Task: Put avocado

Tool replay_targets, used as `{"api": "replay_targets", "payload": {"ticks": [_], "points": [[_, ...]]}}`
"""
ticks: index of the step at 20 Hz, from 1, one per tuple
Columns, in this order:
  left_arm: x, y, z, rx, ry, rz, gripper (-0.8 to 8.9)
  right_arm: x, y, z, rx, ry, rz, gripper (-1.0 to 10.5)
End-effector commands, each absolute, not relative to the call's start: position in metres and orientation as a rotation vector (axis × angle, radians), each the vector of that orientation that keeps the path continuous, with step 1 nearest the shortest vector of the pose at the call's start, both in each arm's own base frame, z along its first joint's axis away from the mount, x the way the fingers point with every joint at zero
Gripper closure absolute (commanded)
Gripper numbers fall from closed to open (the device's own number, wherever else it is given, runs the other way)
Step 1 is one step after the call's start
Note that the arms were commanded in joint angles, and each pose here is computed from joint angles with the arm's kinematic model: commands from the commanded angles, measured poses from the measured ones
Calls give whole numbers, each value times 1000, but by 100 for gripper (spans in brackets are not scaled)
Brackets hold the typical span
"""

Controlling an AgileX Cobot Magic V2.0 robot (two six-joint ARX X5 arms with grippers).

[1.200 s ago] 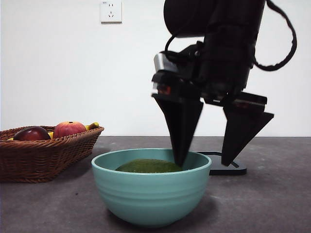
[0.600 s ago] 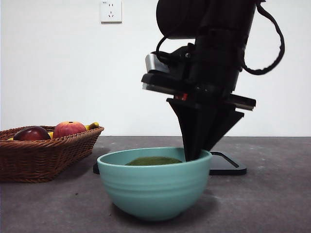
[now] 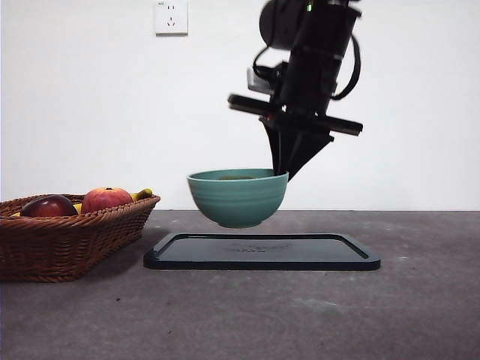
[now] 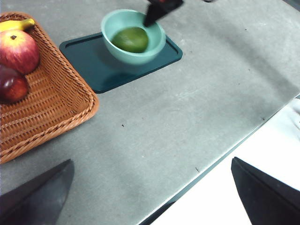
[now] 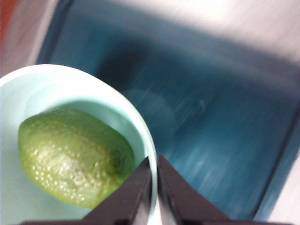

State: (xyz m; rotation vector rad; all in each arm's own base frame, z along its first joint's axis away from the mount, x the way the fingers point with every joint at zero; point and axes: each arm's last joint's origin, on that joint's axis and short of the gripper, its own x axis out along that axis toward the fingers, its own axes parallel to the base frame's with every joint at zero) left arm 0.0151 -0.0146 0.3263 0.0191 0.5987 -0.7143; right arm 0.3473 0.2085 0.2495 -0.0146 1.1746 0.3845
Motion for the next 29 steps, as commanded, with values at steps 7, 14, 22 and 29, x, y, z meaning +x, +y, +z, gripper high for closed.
{"api": "replay_targets", "payload": {"ticks": [7, 14, 22, 29], "points": [[15, -15, 330, 15, 573, -734, 255, 391, 201, 204, 9, 1246, 334, 938], [15, -15, 330, 16, 574, -733, 255, 388, 194, 240, -31, 1187, 284, 553], [15, -15, 330, 22, 570, -736, 255, 306, 161, 353, -158, 1076, 267, 371], [15, -15, 331, 25, 561, -739, 255, 194, 128, 376, -202, 973, 343, 349]]}}
